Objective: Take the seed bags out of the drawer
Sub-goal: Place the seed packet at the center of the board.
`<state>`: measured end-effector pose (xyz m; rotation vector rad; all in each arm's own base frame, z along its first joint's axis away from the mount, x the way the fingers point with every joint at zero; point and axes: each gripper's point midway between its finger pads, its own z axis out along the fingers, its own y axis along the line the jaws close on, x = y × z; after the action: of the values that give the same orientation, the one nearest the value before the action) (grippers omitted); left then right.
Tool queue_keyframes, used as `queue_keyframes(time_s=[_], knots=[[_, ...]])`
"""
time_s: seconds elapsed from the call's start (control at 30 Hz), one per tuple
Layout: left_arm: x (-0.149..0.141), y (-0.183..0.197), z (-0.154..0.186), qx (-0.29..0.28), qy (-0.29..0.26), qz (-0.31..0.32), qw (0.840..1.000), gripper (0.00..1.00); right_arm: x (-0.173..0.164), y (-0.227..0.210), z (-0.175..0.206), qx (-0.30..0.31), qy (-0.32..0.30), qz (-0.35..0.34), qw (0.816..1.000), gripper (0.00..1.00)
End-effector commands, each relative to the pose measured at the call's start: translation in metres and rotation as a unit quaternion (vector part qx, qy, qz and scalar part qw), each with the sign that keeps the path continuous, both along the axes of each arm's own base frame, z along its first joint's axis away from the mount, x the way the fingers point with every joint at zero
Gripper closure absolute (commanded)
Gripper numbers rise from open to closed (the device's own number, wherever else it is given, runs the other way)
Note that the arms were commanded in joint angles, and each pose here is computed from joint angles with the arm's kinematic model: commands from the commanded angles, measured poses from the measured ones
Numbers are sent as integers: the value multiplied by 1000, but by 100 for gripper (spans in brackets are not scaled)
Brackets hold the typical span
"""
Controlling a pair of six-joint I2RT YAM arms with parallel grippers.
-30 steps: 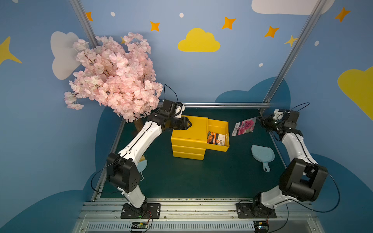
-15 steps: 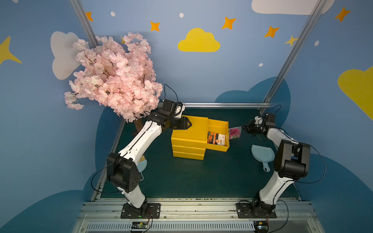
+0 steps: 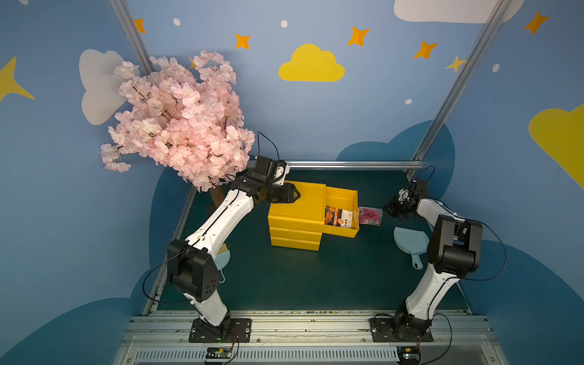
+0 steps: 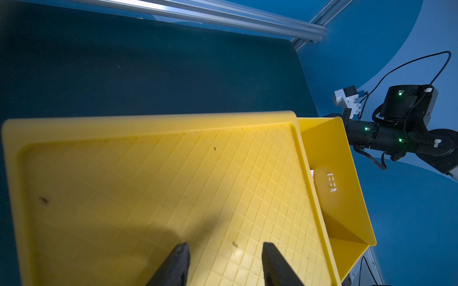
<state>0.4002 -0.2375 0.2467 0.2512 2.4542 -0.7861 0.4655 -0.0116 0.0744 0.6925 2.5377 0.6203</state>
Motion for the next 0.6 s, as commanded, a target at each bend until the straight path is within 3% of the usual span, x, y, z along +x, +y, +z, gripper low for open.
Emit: queue_keyframes(time_s=[0.0,0.1,0.27,0.57], knots=[[-28,11,-64,58,115,8,992,47,-2,-1,9,-38,3,16,999,80],[-28,13,-64,60,114,11,992,47,-3,0,24,-54,-9,18,998,64],[-27,14,-66,64,112,13,992,47,-5,13,65,-78,-53,38,995,50],[-21,14,-71,71,104,13,992,47,-15,75,158,-111,-155,131,973,51]])
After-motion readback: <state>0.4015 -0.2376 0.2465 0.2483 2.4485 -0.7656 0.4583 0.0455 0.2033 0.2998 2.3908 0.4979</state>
